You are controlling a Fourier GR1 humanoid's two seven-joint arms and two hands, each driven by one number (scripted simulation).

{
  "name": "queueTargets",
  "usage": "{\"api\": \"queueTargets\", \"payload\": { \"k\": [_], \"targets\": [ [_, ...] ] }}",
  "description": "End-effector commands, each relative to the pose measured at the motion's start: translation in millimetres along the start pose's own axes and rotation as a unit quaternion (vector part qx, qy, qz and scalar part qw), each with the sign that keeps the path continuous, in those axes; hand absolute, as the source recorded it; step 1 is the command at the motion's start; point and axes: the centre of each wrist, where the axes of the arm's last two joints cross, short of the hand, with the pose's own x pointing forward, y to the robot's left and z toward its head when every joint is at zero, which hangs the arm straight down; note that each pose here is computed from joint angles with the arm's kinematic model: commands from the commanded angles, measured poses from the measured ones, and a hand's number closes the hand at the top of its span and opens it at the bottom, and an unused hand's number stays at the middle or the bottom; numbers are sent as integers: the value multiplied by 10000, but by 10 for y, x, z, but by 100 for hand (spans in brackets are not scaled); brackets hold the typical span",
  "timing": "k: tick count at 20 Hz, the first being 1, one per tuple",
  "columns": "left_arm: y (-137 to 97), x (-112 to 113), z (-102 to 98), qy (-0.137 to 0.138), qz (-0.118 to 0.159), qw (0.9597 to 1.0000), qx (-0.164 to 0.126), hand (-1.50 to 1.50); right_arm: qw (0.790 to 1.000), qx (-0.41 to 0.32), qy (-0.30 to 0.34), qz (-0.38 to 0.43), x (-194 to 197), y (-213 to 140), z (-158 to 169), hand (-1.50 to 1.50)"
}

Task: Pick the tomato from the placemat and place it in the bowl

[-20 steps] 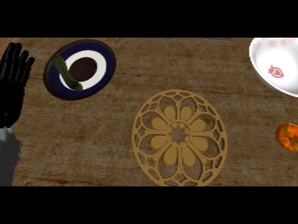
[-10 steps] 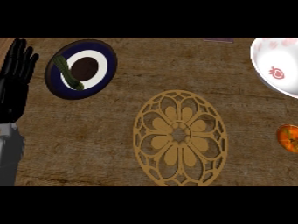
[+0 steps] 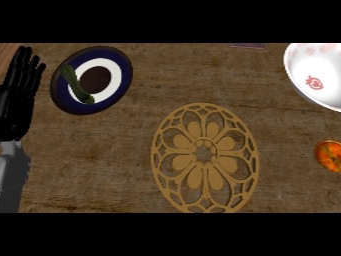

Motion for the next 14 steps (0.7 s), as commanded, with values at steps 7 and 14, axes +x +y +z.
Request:
{"api": "queueTargets", "payload": {
  "k": [7, 14],
  "targets": [
    [3, -33, -23, -30, -27, 10000, -34, 0, 9944, 608, 289, -811, -142, 656, -207, -150],
    [24, 119, -86, -107, -88, 9999, 25, 0, 9723, 199, -143, -2325, -125, 941, -354, -150]
  ]
}}
